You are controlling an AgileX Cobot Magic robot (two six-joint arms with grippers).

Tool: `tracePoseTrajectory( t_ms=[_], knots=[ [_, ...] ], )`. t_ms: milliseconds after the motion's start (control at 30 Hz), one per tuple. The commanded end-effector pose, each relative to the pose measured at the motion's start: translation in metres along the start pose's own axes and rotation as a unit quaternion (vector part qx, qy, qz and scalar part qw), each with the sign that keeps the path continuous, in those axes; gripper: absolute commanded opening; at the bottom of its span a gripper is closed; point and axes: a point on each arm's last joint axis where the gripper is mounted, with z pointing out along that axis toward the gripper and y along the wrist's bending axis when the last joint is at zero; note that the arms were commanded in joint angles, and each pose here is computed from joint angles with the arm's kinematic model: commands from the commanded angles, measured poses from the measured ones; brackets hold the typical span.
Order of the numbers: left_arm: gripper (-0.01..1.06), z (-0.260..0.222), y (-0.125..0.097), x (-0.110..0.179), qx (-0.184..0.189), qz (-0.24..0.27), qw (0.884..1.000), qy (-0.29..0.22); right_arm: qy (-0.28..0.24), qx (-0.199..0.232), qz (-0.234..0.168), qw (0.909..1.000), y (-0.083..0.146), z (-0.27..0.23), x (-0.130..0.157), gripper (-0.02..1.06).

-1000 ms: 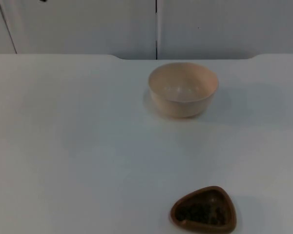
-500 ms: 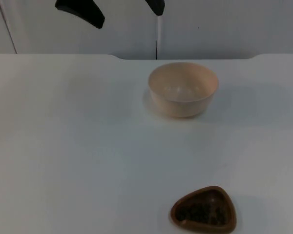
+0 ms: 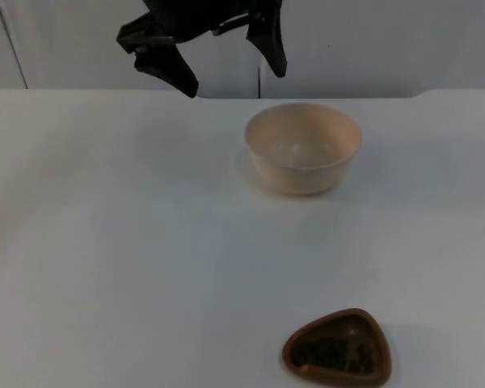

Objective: Pick up the bowl with the left hand and pour the coffee beans from the cup into the bowl with the right hand.

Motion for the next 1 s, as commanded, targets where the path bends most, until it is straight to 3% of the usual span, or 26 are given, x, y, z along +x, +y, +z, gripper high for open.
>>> tracePoseTrajectory(
  t_ms=[0,267,567,767,967],
  knots=[
    [1.0,0.008,0.001,-0.004,-0.009,-0.009,1.0,0.001,-0.004,0.003,-0.002,1.0,0.0,0.0,0.0,1.05],
    [1.0,0.057,0.017,-0.02,-0.03,-0.048,0.998,0.009,-0.004,0.003,-0.002,1.0,0.0,0.0,0.0,1.05],
    [1.0,0.099,0.036,-0.017,-0.046,-0.08,0.995,0.027,-0.004,0.003,-0.002,1.0,0.0,0.0,0.0,1.05],
    [1.0,0.112,0.051,-0.014,-0.027,-0.115,0.992,0.042,-0.004,0.003,-0.002,1.0,0.0,0.0,0.0,1.05],
    [1.0,0.116,0.053,-0.015,-0.025,-0.113,0.993,0.035,-0.004,0.003,-0.002,1.0,0.0,0.0,0.0,1.05]
  ],
)
